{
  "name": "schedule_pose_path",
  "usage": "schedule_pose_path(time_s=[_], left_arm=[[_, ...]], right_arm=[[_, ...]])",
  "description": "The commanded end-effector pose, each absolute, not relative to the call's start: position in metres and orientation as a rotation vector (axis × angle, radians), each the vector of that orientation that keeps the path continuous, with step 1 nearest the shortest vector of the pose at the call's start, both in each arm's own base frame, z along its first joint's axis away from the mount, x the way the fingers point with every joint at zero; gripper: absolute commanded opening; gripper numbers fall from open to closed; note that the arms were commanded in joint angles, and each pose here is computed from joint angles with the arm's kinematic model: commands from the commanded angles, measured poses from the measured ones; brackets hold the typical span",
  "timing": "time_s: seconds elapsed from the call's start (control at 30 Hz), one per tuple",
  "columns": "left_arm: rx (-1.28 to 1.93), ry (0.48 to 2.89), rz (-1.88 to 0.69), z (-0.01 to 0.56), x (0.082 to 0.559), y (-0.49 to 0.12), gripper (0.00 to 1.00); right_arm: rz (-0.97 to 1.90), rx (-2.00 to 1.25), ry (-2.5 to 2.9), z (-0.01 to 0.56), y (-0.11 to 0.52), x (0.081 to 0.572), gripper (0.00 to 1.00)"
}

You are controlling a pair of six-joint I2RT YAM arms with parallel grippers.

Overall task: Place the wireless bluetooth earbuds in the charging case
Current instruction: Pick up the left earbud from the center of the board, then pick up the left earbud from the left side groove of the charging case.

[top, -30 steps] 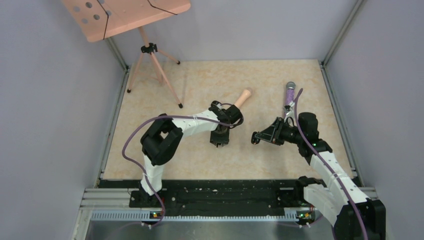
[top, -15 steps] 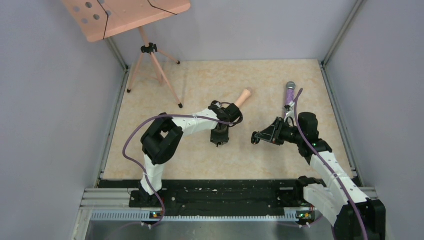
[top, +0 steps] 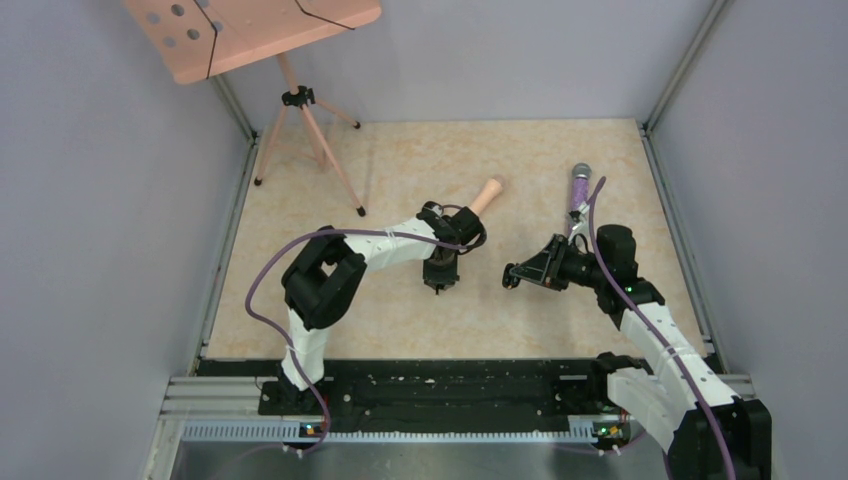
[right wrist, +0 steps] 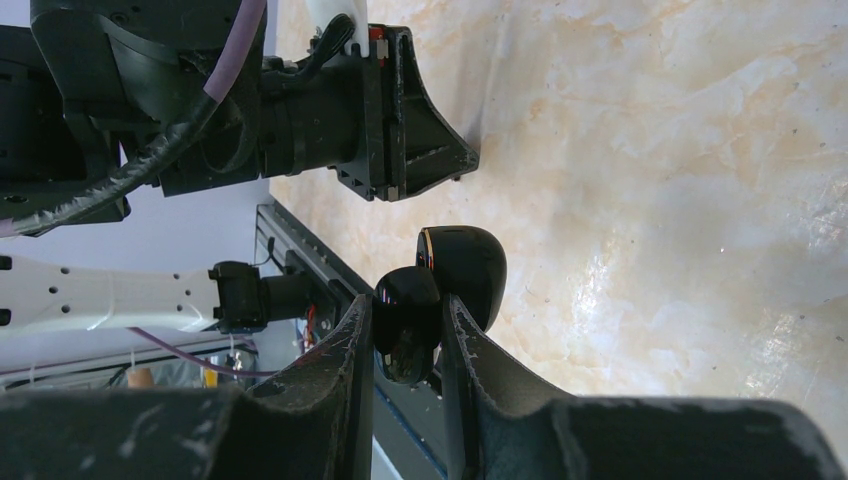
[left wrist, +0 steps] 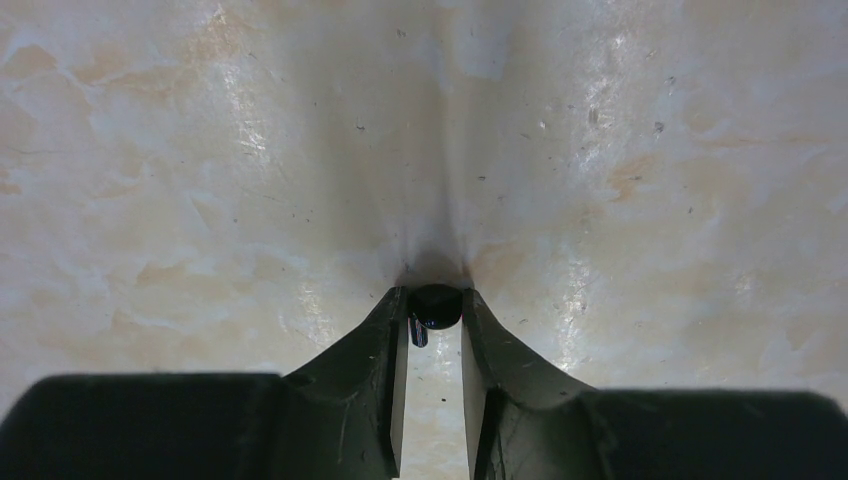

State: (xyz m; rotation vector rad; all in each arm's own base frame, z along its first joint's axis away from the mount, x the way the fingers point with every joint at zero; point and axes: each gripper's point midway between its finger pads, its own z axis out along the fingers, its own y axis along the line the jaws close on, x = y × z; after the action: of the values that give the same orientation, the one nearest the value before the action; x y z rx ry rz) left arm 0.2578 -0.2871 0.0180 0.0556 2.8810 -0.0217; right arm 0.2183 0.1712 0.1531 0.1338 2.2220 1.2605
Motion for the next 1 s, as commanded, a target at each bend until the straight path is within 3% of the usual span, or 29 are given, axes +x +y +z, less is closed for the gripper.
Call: schedule_pose_path(time_s=[0.0,0.2,0.53,0.87,0.97], left_arm=[[-0.01,2.851,0.065,0.013,0.262,-0.273,0.2],[0.021,2.721,-0.02,0.053,0.281,-0.278,0.16],[0.054,2.265,-0.283,0.186,0.324,-0.286,0.1],[0.114,1.884,-0.609,0.272,0.322,-0.302,0.1],[0.138,1.797,-0.67,0.29,0.318,-0.304,0.15]], right_arm=[[1.265,0.082,2.151,0.172,0.171,0.224,0.0],[1.267,0.081,2.15,0.172,0.171,0.224,0.0],[1.444,0.101,2.041,0.191,0.186,0.232,0.0],[1.678,0.033,1.977,0.213,0.225,0.245,0.0],[1.76,-0.001,1.918,0.228,0.233,0.25,0.0]])
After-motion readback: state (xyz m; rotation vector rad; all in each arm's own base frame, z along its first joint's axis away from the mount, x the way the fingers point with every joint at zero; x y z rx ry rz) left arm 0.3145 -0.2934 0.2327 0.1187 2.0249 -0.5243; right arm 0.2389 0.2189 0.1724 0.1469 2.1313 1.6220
